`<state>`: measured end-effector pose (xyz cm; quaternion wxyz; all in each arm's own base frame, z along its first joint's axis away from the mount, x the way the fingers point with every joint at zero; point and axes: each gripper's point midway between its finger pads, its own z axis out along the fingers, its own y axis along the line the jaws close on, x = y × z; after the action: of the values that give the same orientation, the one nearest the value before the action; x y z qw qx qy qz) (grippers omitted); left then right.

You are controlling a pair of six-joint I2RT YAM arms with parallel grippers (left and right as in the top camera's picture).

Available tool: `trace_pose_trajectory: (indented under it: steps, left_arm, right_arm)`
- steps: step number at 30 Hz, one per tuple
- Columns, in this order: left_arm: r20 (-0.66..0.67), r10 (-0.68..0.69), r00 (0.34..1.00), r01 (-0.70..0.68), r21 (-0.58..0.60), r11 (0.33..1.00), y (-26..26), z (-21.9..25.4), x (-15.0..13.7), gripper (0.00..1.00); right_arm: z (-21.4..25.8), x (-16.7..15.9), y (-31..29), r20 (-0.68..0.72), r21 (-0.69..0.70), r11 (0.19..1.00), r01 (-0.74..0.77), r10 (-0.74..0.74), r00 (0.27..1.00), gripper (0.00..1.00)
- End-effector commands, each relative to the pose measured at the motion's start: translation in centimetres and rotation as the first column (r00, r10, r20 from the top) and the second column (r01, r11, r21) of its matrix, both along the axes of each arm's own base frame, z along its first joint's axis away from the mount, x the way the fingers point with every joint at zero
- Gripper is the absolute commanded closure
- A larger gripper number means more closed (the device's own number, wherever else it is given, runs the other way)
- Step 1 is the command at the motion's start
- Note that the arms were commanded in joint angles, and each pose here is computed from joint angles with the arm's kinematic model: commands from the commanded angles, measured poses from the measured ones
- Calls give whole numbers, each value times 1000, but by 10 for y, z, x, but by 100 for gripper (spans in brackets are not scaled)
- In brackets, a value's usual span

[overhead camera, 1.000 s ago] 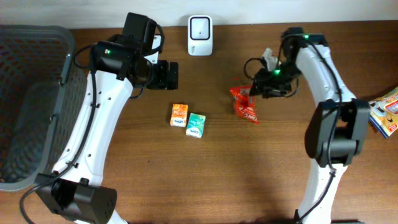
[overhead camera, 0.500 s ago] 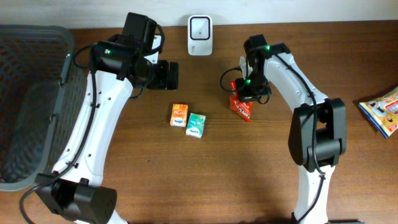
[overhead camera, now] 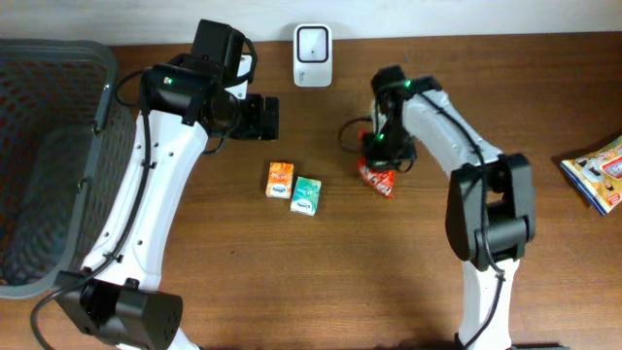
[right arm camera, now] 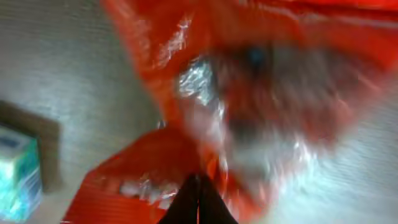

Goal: Scan the item barcode

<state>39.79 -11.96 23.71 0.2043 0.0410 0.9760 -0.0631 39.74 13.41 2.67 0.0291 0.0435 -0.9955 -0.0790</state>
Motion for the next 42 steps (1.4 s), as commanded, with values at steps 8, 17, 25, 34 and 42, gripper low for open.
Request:
trace_pose_trajectory:
  steps: [8, 17, 25, 34, 42]
  left_arm:
    - [6, 9, 1000, -9, -1, 1000, 2, 2, 0, 1]
    - [6, 9, 1000, -9, -1, 1000, 2, 2, 0, 1]
    - [5, 9, 1000, -9, -1, 1000, 1, 2, 0, 1]
    - [6, 9, 1000, -9, -1, 1000, 2, 2, 0, 1]
    - [6, 9, 1000, -9, -1, 1000, 2, 2, 0, 1]
  right_arm:
    - [81, 42, 13, 206, -27, 1000, 6, 0, 979, 95]
    - [5, 28, 14, 115, -34, 999, 39, -35, 993, 96]
    - [78, -10, 9, -21, -92, 996, -19, 17, 1000, 73]
    - [25, 0, 52, 107, -43, 998, -47, 52, 993, 83]
    - [27, -9, 20, 27, -63, 998, 14, -12, 1000, 28]
